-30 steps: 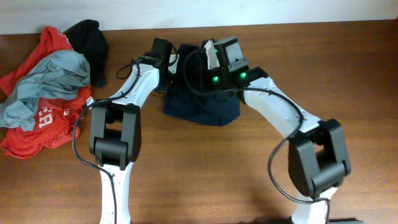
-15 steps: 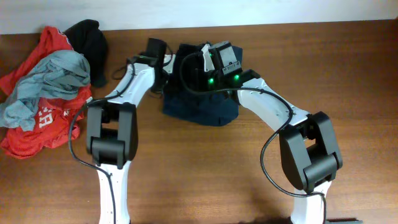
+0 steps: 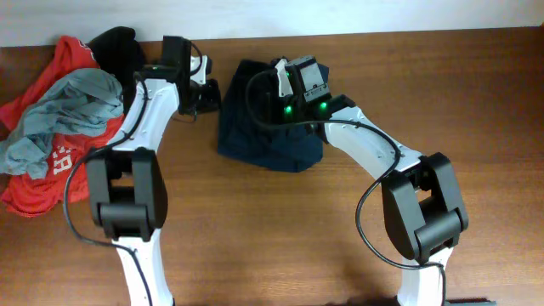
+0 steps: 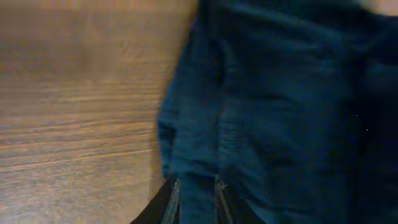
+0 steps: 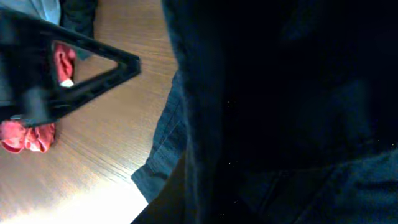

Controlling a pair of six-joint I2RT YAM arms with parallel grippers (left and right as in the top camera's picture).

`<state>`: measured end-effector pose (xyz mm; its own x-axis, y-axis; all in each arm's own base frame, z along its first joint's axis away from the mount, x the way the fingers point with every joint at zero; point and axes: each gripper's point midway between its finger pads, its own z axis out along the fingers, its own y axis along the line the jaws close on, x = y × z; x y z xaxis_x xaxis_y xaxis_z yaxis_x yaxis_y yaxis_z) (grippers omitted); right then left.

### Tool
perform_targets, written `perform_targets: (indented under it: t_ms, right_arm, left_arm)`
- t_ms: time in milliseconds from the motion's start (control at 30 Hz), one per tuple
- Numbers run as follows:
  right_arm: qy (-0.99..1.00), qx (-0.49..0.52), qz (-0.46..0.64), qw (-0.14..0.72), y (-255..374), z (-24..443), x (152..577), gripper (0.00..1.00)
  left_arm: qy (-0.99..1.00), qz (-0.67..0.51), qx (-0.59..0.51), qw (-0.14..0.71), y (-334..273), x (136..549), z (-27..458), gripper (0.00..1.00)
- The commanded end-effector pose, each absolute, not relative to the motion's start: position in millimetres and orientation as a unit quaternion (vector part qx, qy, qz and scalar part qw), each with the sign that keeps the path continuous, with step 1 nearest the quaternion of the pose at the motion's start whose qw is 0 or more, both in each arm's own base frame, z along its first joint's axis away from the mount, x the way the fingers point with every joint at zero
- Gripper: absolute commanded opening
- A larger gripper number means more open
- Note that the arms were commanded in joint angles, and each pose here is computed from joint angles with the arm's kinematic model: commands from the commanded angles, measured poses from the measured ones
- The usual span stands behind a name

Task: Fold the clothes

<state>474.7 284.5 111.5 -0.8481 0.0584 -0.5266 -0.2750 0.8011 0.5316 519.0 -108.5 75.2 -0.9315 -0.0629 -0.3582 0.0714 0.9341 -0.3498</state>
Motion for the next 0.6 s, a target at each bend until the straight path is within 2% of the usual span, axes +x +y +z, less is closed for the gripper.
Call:
perform_targets:
  t_ms: [0, 233, 267, 333, 367, 400, 467, 567]
  right_arm:
    - [0.900, -0.076, 0.329, 0.275, 301, 118, 472, 0.04]
    - [0.883, -0.109, 0.347, 0.296, 338, 122, 465, 0.06]
    - [0.882, -0.111, 0.346, 0.298, 341, 122, 464, 0.15]
    - [0.879, -0.117, 0.349, 0.303, 347, 124, 463, 0.49]
    - [0.877, -0.119, 0.351, 0.305, 350, 125, 462, 0.70]
    - [0.876, -0.121, 0.352, 0.307, 352, 126, 462, 0.87]
    - [0.873, -0.123, 0.356, 0.309, 353, 128, 462, 0.97]
    - [0.869, -0.130, 0.365, 0.307, 356, 130, 460, 1.00]
  left_arm:
    - [0.962, -0.183, 0.009, 0.201, -110, 519, 95, 0.16]
    - [0.950, -0.180, -0.005, 0.254, -81, 522, 146, 0.16]
    - [0.948, -0.178, -0.012, 0.265, -72, 523, 157, 0.20]
    - [0.942, -0.173, -0.026, 0.285, -53, 522, 176, 0.23]
    - [0.940, -0.171, -0.032, 0.293, -45, 521, 184, 0.24]
    - [0.937, -0.169, -0.040, 0.304, -34, 520, 195, 0.26]
    - [0.931, -0.164, -0.053, 0.321, -18, 518, 210, 0.28]
    - [0.924, -0.156, -0.070, 0.343, 5, 513, 230, 0.28]
